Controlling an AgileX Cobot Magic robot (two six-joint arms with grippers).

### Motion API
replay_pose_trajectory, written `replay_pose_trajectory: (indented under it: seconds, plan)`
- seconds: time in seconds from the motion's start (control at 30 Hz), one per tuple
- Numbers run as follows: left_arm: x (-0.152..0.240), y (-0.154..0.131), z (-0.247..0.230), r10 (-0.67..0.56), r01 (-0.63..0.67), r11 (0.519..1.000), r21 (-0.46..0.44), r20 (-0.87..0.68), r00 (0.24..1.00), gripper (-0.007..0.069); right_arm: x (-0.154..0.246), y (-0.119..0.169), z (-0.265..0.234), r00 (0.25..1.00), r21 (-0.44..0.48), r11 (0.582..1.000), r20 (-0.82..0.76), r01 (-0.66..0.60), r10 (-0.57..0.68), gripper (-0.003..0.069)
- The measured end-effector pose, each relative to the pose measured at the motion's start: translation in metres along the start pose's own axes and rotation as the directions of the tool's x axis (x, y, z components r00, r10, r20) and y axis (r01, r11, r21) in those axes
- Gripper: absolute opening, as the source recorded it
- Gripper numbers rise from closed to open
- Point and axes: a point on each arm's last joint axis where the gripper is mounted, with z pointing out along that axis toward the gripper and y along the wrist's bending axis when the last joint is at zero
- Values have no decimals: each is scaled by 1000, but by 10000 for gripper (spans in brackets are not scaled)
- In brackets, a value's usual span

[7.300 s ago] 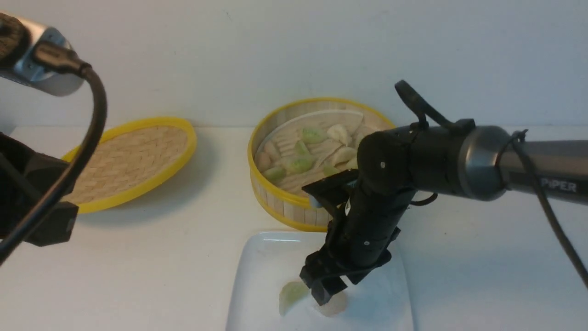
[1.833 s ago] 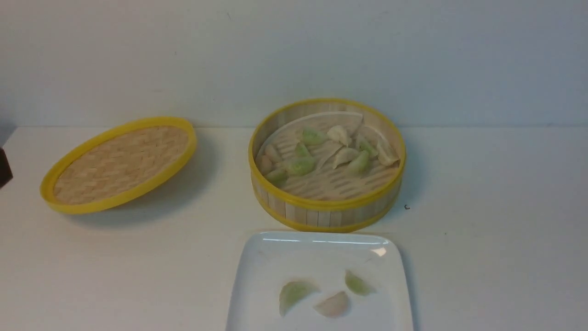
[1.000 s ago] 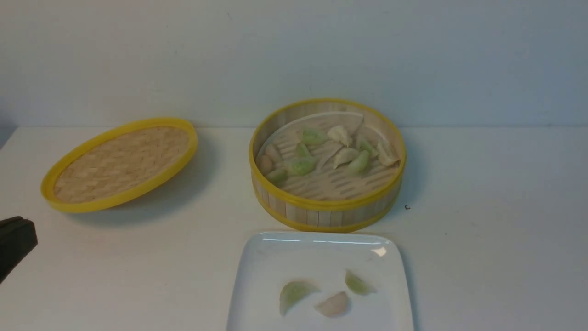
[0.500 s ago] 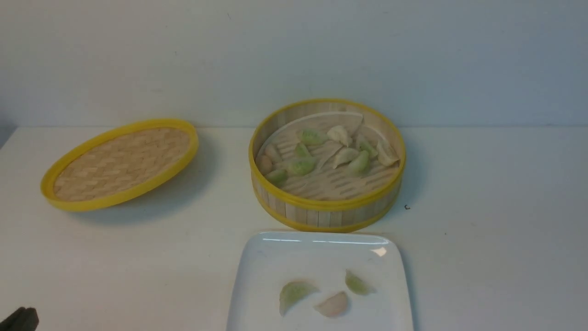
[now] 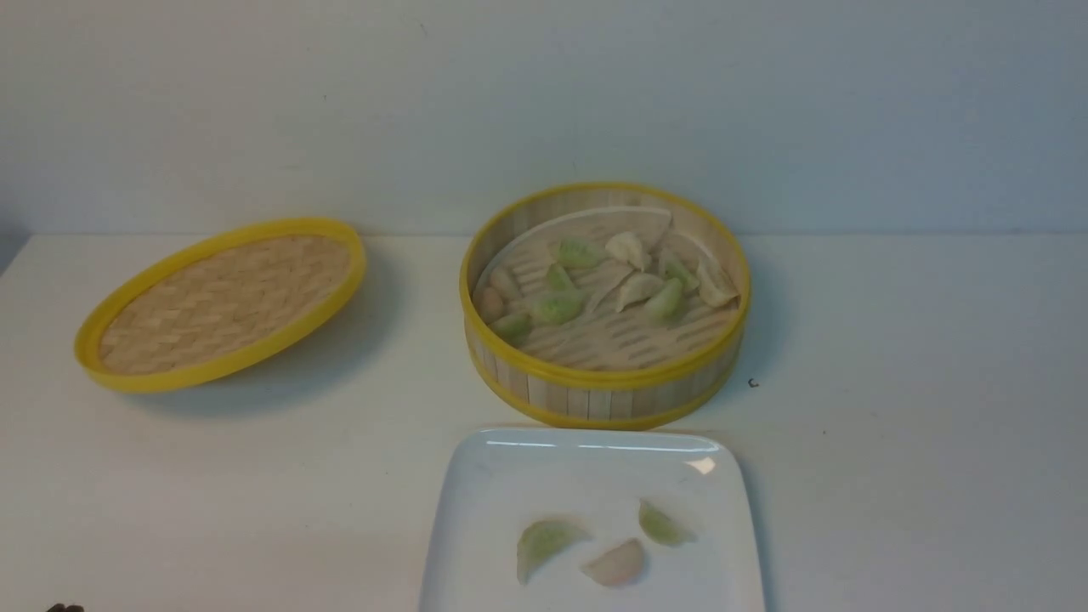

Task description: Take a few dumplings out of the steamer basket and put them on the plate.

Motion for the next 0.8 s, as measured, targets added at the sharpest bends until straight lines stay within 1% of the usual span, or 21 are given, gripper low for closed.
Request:
replay_pose_trajectory:
  seconds: [0.67, 0.73, 0.8]
  plan:
    - [0, 0, 0, 0, 0, 1000, 0, -1, 1000, -6, 0, 0, 0, 1000, -1, 1000, 1, 10, -10, -15]
    - [0, 0, 0, 0, 0, 1000, 0, -1, 1000, -6, 0, 1, 0, 1000, -10, 1000, 6, 25, -25, -15]
    - [0, 0, 0, 0, 0, 1000, 0, -1, 1000, -6, 2, 4, 1, 998, -43, 998, 15, 55, -54, -15]
